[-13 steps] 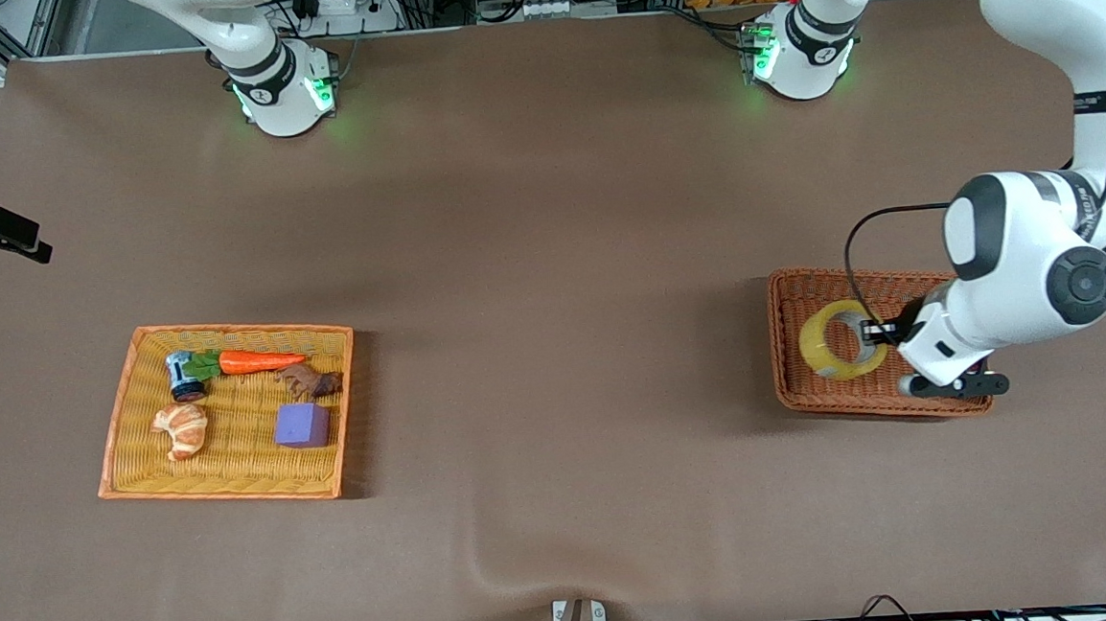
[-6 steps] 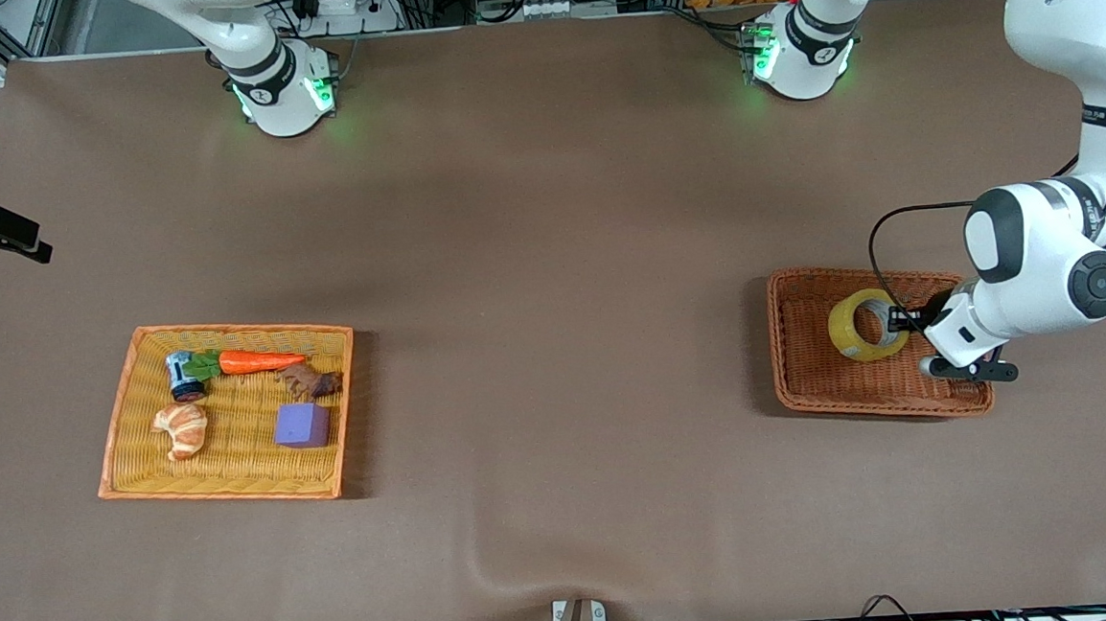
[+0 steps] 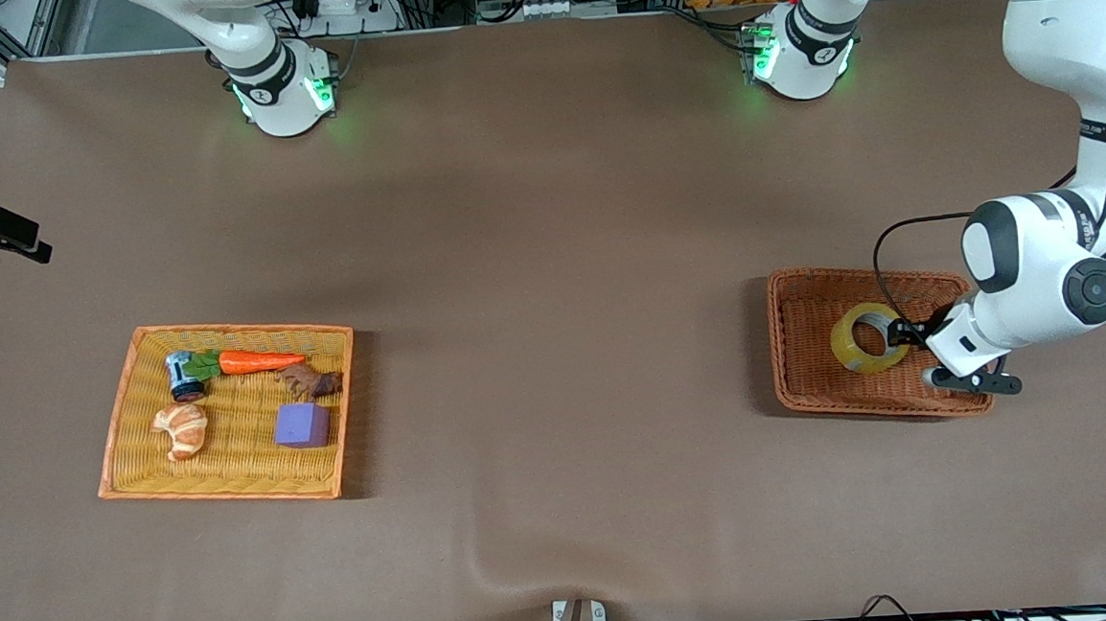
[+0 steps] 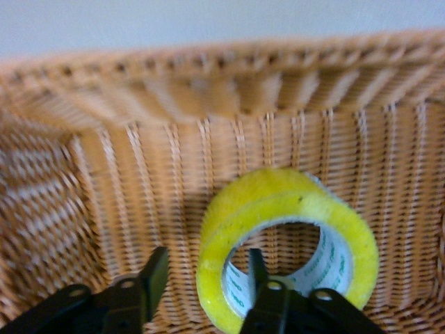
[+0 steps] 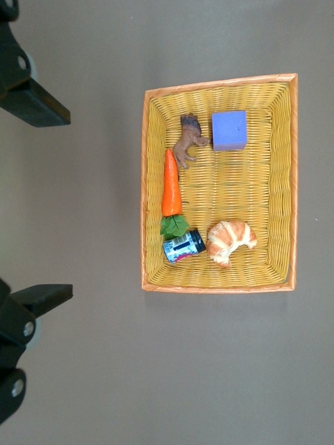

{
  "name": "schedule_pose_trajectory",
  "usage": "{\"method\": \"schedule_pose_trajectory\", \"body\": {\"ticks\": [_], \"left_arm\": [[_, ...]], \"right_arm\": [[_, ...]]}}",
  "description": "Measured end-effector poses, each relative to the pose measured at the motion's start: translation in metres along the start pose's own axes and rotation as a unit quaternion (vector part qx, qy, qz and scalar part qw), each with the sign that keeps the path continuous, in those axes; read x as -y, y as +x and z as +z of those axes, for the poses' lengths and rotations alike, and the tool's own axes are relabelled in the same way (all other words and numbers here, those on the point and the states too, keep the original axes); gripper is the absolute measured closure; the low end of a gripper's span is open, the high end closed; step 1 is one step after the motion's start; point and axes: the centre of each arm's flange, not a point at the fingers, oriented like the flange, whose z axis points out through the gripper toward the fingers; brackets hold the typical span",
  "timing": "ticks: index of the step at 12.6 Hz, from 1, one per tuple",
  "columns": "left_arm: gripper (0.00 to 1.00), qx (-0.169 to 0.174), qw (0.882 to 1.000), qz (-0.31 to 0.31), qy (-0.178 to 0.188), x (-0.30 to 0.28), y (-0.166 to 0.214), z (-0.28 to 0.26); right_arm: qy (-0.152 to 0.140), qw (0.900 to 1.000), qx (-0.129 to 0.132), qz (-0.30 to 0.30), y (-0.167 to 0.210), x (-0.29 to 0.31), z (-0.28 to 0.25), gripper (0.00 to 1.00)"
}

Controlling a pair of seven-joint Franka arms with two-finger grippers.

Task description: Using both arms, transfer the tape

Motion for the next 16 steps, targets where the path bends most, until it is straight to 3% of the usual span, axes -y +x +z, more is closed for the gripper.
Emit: {"method": "schedule_pose_trajectory", "body": {"ticks": [3,4,7,10,13,16], "left_arm": [[0.06,-0.063,0.998,0.012,0.016,-0.004,0.024,-0.067],[0.0,-0.085,0.996,0.015,0.021,-0.008,0.026,-0.096],[0.0,-0.157,0.986,0.032,0.035,-0.031,0.03,-0.204],[0.0,-0.12,0.992,0.029,0.015,-0.065,0.017,-0.287],[0.0,-0.076,0.996,-0.039,-0.001,-0.101,-0.005,-0.32],[0.0,-0.07,0.993,-0.076,0.051,-0.123,-0.023,-0.344]], "right_arm": [[0.0,1.0,0.0,0.004,0.0,-0.005,0.0,0.0],[0.0,1.0,0.0,0.007,-0.001,-0.007,0.0,0.0],[0.0,1.0,0.0,0.008,-0.001,-0.009,0.0,0.0],[0.0,1.0,0.0,0.009,-0.001,-0.009,0.0,0.0],[0.0,1.0,0.001,0.01,-0.001,-0.011,0.001,0.0],[0.001,1.0,0.002,0.018,-0.001,-0.02,0.002,0.0]]}}
